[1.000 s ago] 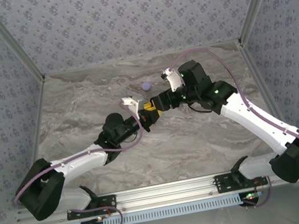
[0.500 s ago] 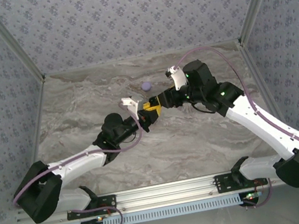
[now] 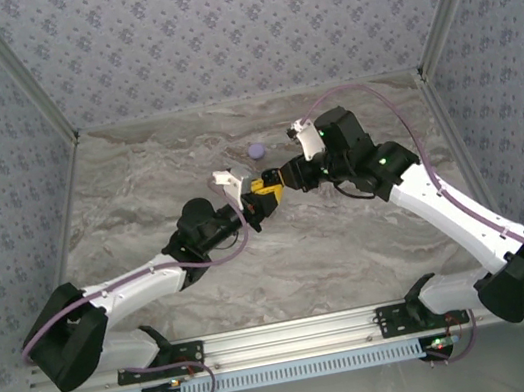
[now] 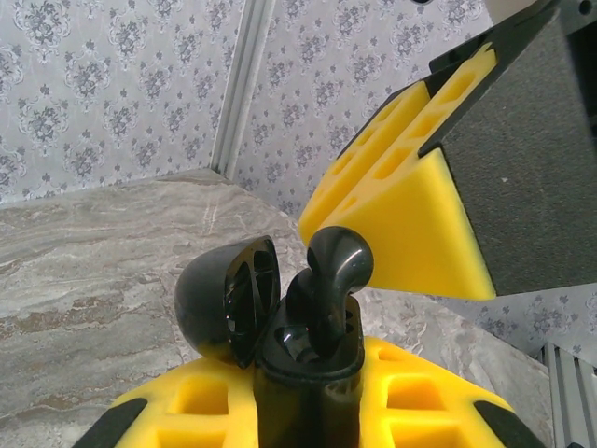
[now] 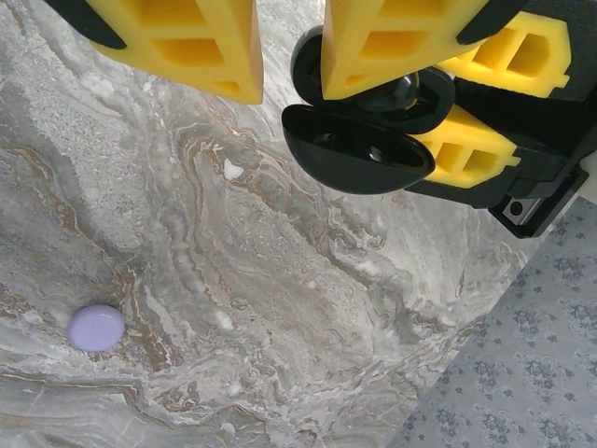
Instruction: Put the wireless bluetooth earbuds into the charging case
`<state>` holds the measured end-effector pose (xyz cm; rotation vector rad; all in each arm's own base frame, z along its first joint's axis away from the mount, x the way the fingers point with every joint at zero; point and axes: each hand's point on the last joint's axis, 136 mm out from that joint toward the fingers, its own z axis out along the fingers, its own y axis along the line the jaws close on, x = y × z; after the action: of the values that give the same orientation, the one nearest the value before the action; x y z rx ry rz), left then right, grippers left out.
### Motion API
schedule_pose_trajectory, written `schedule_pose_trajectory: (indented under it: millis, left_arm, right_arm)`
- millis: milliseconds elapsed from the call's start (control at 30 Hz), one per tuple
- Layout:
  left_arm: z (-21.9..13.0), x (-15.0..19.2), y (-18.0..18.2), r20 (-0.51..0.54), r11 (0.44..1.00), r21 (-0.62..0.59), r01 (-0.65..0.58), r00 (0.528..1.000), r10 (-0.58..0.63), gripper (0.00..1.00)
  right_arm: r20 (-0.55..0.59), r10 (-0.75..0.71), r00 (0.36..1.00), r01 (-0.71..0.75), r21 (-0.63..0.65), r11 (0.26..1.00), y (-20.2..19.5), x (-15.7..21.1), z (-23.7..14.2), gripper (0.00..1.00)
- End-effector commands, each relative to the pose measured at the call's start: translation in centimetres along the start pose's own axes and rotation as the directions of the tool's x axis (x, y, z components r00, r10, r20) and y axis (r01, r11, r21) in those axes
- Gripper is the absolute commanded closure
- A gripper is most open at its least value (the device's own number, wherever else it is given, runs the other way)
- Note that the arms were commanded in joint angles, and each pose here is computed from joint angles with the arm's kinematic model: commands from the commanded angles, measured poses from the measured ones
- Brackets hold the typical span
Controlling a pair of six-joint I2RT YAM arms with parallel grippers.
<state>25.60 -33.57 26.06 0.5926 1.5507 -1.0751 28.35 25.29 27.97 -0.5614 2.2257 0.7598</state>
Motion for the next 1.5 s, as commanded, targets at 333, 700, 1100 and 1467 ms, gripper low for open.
schedule_pose_trajectory:
  millis: [333, 700, 1100, 1467]
  left_arm:
    - [-0.1, -2.1, -2.6, 0.040, 0.992, 0.106, -0.063, 0.997, 0.059, 0.85]
    - [-0.1, -2.0, -1.3, 0.034, 0.998, 0.028, -0.050, 0.998, 0.049, 0.86]
    - [0.1, -1.1, -0.8, -0.033, 0.996, -0.002, -0.088, 0.996, 0.088, 0.86]
    - [0.2, -0.6, -1.5, -0.052, 0.992, 0.033, -0.125, 0.991, 0.126, 0.86]
  right_arm:
    - [-0.029, -0.028, 0.999, 0.028, -0.032, 0.999, 1.2, -0.5, 0.2, 0.72]
    - [-0.046, -0.031, 0.998, 0.033, 0.030, 0.999, 0.5, -0.3, 0.0, 0.67]
    - [-0.001, -0.046, 0.999, 0.046, 0.021, 0.999, 1.0, -1.0, -1.3, 0.64]
    - [-0.023, -0.042, 0.999, 0.040, -0.090, 0.995, 3.0, -1.2, -0.3, 0.56]
